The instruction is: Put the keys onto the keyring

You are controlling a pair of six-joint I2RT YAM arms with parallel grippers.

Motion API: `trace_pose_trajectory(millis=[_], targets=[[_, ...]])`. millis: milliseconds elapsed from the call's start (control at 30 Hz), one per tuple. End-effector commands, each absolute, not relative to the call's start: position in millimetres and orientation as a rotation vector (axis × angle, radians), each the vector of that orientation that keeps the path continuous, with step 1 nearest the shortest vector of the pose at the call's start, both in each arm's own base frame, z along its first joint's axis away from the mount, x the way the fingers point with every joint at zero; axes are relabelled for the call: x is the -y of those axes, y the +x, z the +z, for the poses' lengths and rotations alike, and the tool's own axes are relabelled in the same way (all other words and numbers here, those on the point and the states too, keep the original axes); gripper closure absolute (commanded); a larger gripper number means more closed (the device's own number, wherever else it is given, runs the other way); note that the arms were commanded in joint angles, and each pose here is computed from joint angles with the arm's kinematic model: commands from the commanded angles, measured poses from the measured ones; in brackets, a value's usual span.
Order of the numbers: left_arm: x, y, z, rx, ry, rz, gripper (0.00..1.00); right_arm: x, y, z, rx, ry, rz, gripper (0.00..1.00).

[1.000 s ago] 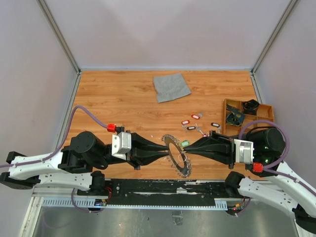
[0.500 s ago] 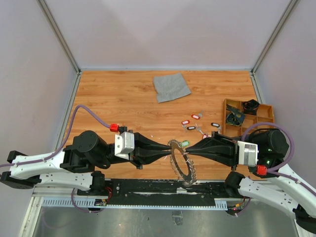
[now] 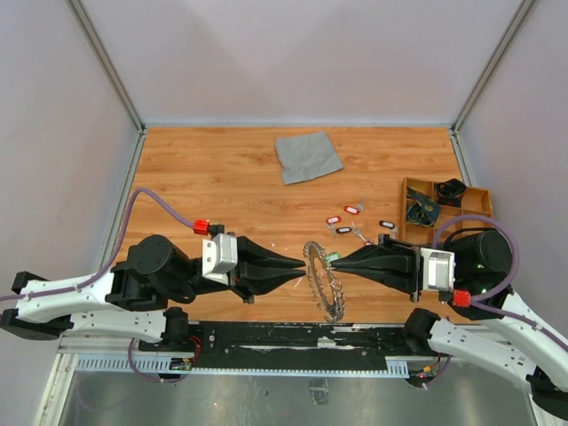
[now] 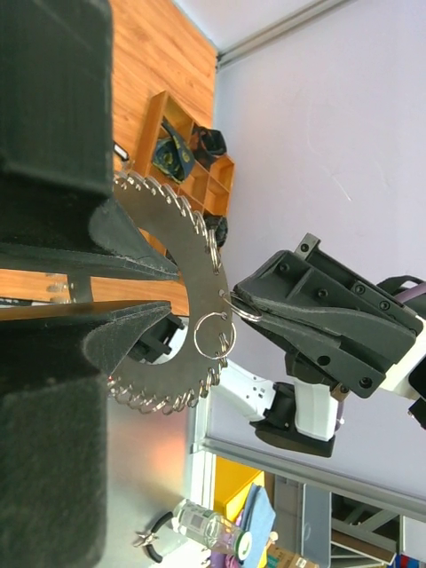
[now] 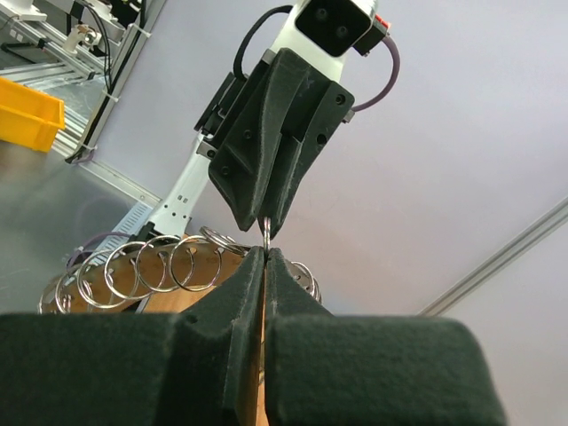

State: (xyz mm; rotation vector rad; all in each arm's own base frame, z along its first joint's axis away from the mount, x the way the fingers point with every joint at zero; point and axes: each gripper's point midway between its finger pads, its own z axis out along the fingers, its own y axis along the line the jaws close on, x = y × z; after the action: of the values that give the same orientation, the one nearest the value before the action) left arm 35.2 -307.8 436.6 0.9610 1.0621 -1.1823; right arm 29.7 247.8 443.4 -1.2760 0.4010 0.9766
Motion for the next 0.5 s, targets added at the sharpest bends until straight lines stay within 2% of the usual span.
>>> trace_pose_trajectory(millis=[0, 200, 467], targets=[[301.3, 37.0, 440.3, -1.066, 0.92, -1.191, 0.79, -240.4, 27.5, 462.2, -0.395, -1.227, 0.963, 0.99], [287.4, 64.0, 431.1, -1.183, 0.803, -1.088, 0.77, -246.7, 51.3, 442.3, -0.605, -1.223, 0.944, 1.0], [239.7, 115.9, 400.9, -1.418, 0.541, -0.842, 0.7, -251.7, 95.8, 351.1, -1.184, -1.255, 0.892, 1.0]])
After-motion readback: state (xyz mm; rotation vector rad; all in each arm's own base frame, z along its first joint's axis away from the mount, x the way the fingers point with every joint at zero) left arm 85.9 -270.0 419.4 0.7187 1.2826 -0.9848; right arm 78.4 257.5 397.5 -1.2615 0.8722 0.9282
